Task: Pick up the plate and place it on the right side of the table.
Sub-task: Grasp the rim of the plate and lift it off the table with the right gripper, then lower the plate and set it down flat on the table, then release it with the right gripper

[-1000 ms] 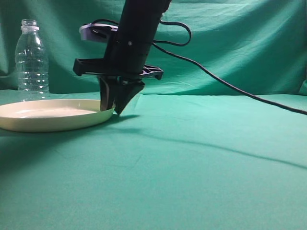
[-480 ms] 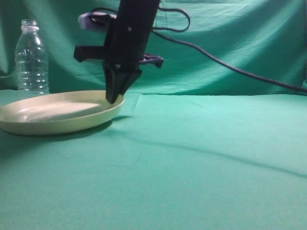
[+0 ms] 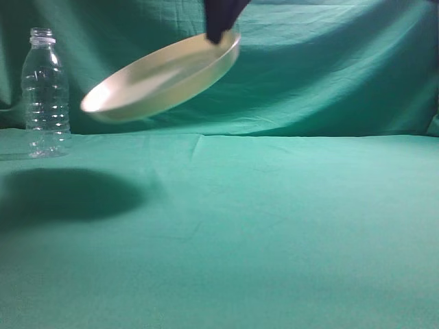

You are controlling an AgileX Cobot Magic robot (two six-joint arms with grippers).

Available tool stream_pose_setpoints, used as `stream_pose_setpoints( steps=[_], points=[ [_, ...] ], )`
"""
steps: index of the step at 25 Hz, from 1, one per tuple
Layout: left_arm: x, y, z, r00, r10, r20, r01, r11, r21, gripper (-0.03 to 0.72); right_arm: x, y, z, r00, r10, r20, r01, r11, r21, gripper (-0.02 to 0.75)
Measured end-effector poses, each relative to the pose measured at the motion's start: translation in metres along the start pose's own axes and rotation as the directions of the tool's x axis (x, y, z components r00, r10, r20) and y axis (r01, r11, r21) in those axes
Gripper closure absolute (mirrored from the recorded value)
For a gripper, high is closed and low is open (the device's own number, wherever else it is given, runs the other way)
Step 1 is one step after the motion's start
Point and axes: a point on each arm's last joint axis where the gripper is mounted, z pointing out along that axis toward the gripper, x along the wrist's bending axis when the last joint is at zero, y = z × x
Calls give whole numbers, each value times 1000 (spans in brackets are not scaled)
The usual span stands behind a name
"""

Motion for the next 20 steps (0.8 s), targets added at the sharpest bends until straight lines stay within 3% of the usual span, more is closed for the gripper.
stream_pose_setpoints(
  steps=[6, 12, 16, 20],
  points=[
    [0, 0, 0, 1000, 0, 0, 0, 1000, 0, 688, -58, -20, -54, 990, 123, 66, -125, 991, 35, 738],
    [0, 0, 0, 1000, 0, 0, 0, 1000, 0, 688, -129, -74, -87, 938, 307, 162, -318, 947, 49, 738],
    [0, 0, 0, 1000, 0, 0, 0, 1000, 0, 688, -163, -126, -86, 882, 420, 213, -445, 891, 89, 738],
    [0, 0, 0, 1000, 0, 0, 0, 1000, 0, 688, -182, -171, -68, 836, 493, 240, -531, 836, 134, 738]
  ],
)
